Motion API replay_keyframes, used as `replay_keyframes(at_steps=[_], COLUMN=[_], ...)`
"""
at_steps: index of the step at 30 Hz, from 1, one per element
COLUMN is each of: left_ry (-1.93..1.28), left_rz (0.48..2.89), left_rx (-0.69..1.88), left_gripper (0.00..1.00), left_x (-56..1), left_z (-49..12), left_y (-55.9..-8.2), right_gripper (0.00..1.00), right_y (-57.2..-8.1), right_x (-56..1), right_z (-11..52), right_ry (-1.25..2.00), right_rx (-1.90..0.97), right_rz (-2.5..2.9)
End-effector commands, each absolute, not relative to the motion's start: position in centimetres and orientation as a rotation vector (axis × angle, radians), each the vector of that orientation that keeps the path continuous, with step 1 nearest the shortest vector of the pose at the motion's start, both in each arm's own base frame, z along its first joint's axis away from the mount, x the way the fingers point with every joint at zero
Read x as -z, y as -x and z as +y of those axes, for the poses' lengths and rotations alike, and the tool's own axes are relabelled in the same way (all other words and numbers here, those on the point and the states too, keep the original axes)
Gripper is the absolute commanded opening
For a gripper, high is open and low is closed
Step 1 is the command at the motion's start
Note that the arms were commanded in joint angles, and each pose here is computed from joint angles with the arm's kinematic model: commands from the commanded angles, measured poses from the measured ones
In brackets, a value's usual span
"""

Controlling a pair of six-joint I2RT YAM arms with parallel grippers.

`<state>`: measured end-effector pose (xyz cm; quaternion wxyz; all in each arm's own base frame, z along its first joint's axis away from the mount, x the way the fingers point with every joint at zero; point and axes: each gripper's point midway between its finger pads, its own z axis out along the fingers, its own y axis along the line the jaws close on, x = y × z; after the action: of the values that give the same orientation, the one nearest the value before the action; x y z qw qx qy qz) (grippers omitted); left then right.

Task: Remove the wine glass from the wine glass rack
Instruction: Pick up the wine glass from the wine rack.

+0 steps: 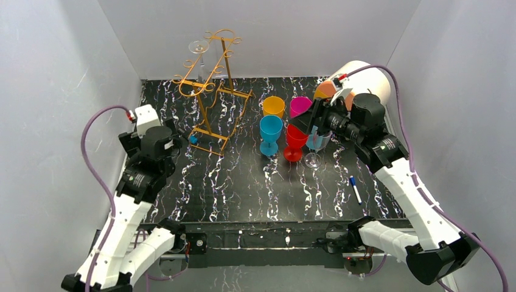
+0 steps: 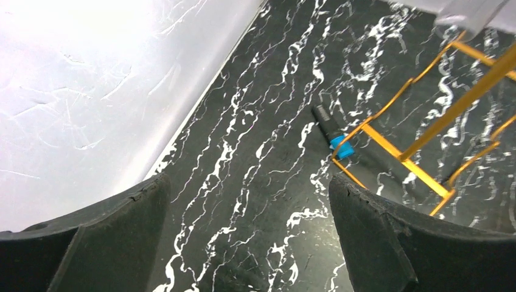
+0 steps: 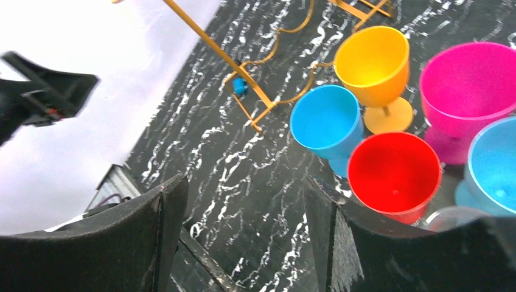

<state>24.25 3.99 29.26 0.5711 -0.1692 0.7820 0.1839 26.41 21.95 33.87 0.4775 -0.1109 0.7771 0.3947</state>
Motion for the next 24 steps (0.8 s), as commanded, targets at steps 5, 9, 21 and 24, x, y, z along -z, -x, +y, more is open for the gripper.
replay_keyframes(at_steps=[5,9,21,24], left_ry=[0.558,0.765,0.674,0.606], left_rz=[1.987,2.007,2.030,2.031], left_rx=[-0.506,-0.393,-0.033,0.113], left_gripper=[0.98,0.98,0.98,0.97], left_x=[-26.3,-25.2,-29.6,-30.5], left_z=[8.5,12.3,12.7,11.6], left_y=[-26.9,-27.7,-38.9,-42.7], right_gripper=[0.78,0.79,0.80,0.81], right_y=[-25.8,-26.0,-26.8,-27.0], right_x=[-36.6,-36.6,-37.2,-37.2], right_z=[23.6,23.0,22.4,22.3], right_ry=[0.345,0.329,0.317,0.314], right_rx=[-1.081,-1.036,-0.981,-0.966], right_rz=[1.818,1.812,1.770,1.767])
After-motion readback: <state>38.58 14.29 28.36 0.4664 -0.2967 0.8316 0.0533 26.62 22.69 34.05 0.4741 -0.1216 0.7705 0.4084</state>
